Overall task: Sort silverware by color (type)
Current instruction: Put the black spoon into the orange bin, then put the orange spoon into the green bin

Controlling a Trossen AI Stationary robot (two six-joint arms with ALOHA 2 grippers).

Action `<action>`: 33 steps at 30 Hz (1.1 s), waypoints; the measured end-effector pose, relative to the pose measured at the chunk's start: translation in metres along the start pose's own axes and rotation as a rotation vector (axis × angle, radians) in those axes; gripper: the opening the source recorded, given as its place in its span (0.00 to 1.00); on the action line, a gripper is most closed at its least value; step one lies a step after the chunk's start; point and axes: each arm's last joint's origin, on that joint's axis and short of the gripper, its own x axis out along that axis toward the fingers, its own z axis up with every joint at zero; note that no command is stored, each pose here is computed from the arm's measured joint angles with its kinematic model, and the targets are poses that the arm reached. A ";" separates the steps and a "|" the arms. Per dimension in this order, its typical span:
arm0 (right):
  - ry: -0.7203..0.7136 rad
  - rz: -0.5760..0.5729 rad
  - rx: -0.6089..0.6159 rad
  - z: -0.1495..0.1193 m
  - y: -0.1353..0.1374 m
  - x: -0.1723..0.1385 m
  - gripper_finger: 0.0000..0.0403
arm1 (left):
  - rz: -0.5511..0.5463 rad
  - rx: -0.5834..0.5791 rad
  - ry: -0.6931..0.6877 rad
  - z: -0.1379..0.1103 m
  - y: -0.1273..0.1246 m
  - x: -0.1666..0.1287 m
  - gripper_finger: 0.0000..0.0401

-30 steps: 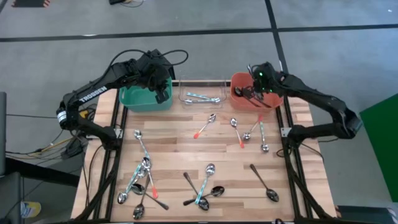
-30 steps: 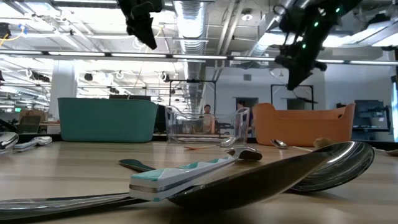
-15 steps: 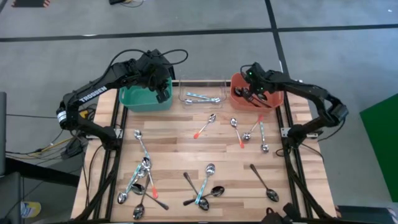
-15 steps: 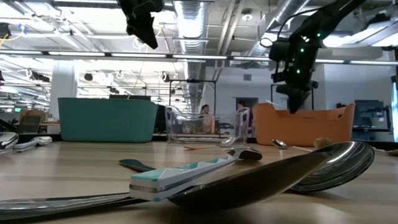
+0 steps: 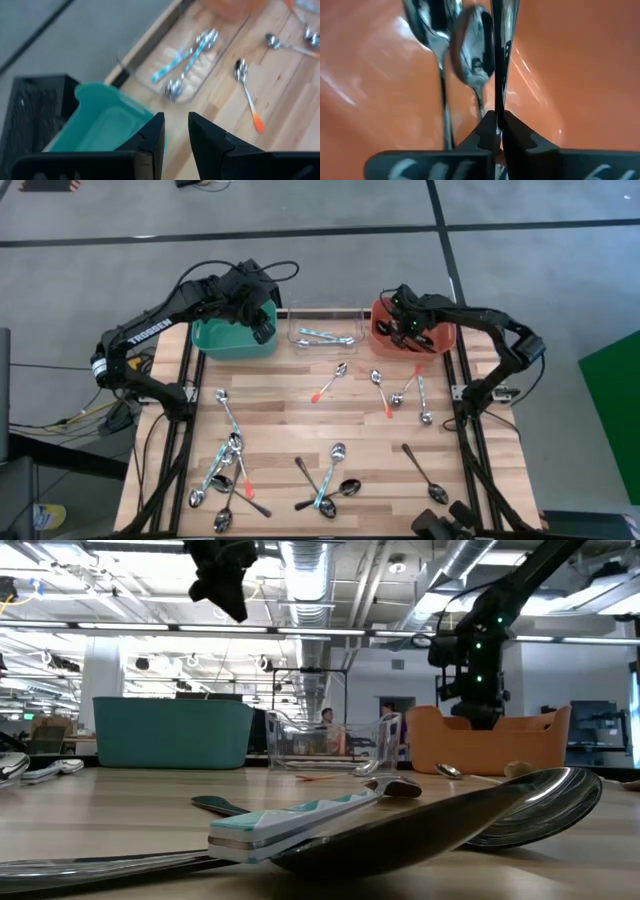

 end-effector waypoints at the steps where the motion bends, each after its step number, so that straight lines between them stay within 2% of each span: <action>1: 0.011 -0.011 -0.016 0.000 0.000 0.002 0.10 | 0.001 -0.011 0.019 -0.002 0.000 0.000 0.19; 9: 0.005 -0.025 -0.042 0.003 -0.001 0.008 0.12 | 0.010 -0.038 0.115 -0.011 0.001 -0.001 0.19; 15: 0.020 -0.024 -0.041 0.001 -0.002 0.008 0.12 | 0.001 -0.051 0.264 -0.028 -0.007 0.003 0.19; 18: 0.031 -0.022 -0.045 0.000 -0.002 0.008 0.12 | -0.023 -0.037 0.375 -0.042 -0.014 0.009 0.19; 23: 0.034 -0.025 -0.045 0.000 -0.002 0.008 0.15 | -0.080 -0.039 0.459 -0.056 -0.033 0.017 0.19; 33: 0.036 -0.073 -0.035 0.000 -0.004 0.008 0.25 | -0.104 -0.093 0.492 -0.068 -0.070 0.008 0.19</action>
